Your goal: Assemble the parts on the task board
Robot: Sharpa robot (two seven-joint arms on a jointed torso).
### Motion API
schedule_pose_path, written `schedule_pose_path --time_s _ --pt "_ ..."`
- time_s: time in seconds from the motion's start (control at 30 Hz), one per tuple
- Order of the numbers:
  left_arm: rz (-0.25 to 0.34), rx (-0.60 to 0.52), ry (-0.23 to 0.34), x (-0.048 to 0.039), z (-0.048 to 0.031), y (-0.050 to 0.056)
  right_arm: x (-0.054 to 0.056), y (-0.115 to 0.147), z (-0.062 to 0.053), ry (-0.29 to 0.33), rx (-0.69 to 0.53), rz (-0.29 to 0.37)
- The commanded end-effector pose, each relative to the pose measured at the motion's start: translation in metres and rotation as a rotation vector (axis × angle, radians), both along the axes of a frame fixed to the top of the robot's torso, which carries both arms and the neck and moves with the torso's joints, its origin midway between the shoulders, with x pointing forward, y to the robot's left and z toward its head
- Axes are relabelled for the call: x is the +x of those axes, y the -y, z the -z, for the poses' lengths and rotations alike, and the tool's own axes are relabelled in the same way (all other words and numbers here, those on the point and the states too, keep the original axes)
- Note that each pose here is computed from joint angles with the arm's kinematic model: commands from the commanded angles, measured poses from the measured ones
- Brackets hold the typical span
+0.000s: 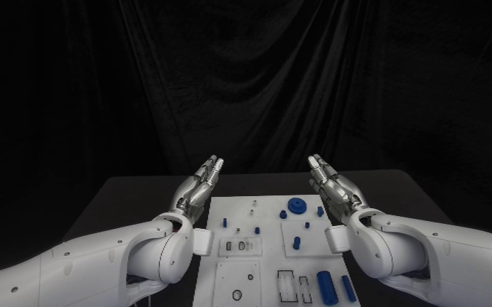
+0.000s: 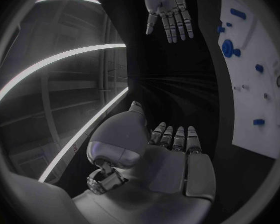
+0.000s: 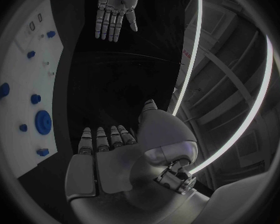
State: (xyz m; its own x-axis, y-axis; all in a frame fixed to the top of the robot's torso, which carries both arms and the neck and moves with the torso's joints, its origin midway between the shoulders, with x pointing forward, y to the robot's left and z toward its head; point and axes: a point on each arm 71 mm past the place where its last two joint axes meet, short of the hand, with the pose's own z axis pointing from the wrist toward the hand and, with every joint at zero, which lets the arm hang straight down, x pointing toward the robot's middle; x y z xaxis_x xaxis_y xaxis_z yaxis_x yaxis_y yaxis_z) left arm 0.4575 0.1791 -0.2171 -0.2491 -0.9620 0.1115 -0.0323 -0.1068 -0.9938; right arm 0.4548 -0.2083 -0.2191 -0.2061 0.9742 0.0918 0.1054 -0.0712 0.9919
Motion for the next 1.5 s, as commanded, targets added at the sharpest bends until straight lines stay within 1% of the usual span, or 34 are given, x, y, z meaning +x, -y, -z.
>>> schedule_pose_path --time_s 0.03,0.17,0.3,0.37,0.5,0.53,0.67,0.87,1.0,1.07,1.2,1.3,1.37,1.4,1.5 --pt "0.16 -0.194 0.027 -0.0035 -0.0114 0.011 -0.005 -0.008 -0.001 -0.098 0.152 -0.156" --pt "0.238 -0.27 0.03 -0.0066 -0.0166 0.015 -0.009 -0.006 -0.003 -0.128 0.193 -0.212" --pt "0.285 -0.319 0.031 -0.0086 -0.02 0.016 -0.011 -0.004 -0.004 -0.144 0.215 -0.24" --pt "0.3 -0.335 0.032 -0.0092 -0.0211 0.017 -0.011 -0.004 -0.005 -0.147 0.22 -0.246" --pt "0.311 -0.347 0.032 -0.0097 -0.022 0.017 -0.011 -0.004 -0.005 -0.147 0.22 -0.246" --pt "0.364 -0.322 0.108 -0.0046 -0.0236 -0.004 -0.008 0.018 -0.005 -0.118 0.201 -0.265" --pt "0.355 -0.316 0.109 -0.0044 -0.0233 -0.005 -0.009 0.022 -0.006 -0.101 0.194 -0.264" --pt "0.341 -0.307 0.115 -0.0033 -0.0231 -0.011 -0.009 0.026 -0.008 -0.07 0.154 -0.276" --pt "0.333 -0.278 0.132 -0.0022 -0.023 -0.017 -0.01 0.029 -0.008 -0.055 0.114 -0.292" --pt "0.326 -0.261 0.141 -0.0017 -0.023 -0.022 -0.01 0.032 -0.01 -0.048 0.082 -0.302" --pt "0.307 -0.239 0.15 -0.0014 -0.023 -0.031 -0.007 0.035 -0.015 -0.039 -0.015 -0.297" --pt "0.289 -0.226 0.154 -0.0015 -0.023 -0.041 -0.001 0.037 -0.025 -0.021 -0.119 -0.284" --pt "0.275 -0.216 0.156 -0.0016 -0.0231 -0.047 0.003 0.038 -0.034 -0.003 -0.196 -0.282" --pt "0.263 -0.208 0.158 -0.0015 -0.023 -0.05 0.007 0.039 -0.042 0.018 -0.258 -0.282" --pt "0.251 -0.199 0.158 -0.0017 -0.0229 -0.054 0.015 0.039 -0.055 0.068 -0.377 -0.288"
